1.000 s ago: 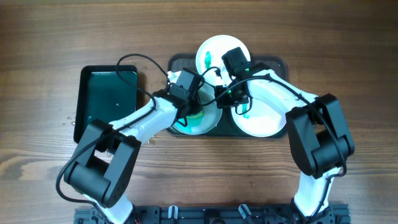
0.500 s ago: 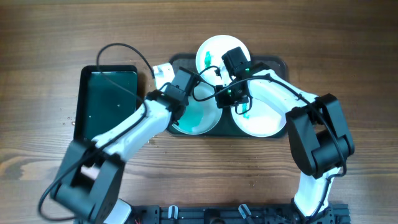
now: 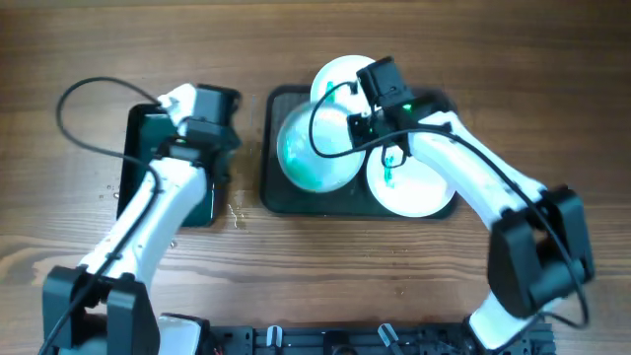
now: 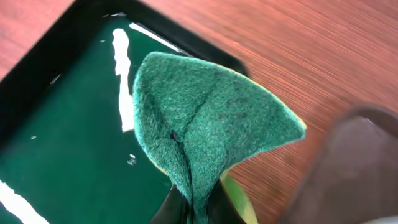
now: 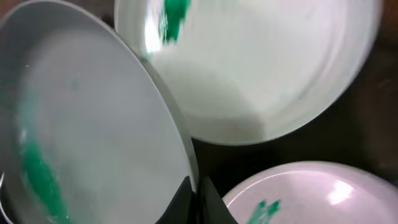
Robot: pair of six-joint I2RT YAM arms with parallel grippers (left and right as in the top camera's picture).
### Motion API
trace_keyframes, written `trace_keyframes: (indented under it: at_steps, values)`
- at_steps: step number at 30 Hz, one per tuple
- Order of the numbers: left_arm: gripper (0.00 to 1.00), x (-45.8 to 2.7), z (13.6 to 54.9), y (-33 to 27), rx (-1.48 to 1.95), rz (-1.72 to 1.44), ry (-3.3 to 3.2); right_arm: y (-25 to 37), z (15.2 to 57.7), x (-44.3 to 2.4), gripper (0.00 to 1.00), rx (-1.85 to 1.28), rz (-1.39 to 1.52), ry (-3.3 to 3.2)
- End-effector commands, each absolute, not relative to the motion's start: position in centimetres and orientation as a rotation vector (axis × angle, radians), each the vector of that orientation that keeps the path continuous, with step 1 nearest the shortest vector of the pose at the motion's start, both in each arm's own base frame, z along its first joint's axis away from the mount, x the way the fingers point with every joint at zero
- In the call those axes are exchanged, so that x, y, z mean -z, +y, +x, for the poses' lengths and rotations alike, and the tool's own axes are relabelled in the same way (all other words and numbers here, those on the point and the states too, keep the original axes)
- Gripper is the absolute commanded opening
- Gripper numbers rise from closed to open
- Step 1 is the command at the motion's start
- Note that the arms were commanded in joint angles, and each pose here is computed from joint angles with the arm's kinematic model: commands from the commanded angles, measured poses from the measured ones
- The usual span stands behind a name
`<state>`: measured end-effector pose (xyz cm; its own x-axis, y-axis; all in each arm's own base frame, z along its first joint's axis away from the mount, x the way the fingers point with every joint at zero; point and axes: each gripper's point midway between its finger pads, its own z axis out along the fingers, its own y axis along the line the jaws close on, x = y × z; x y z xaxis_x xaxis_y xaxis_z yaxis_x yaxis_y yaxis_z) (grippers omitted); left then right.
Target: Clean dirty plates on tray and stack at the side
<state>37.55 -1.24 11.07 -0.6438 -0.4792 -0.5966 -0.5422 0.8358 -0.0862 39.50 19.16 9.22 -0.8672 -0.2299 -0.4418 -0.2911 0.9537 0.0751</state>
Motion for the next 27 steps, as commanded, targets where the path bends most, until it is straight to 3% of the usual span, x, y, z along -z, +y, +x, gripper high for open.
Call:
trace_keyframes:
  at_steps: [1,14,27]
  values:
    - [0.04,-10.9,37.3,0.2,-0.025,-0.842,2.401,18.5,41.6,-15.5,0.04,0.043,-0.456,2.424]
    - [0.04,-10.3,36.1,2.6,-0.079,-0.923,2.424,20.4,41.3,-25.2,0.04,0.944,-0.839,1.868]
    - [0.04,-10.3,36.0,2.6,-0.080,-0.923,2.424,24.9,39.0,-30.3,0.04,1.252,-1.075,1.568]
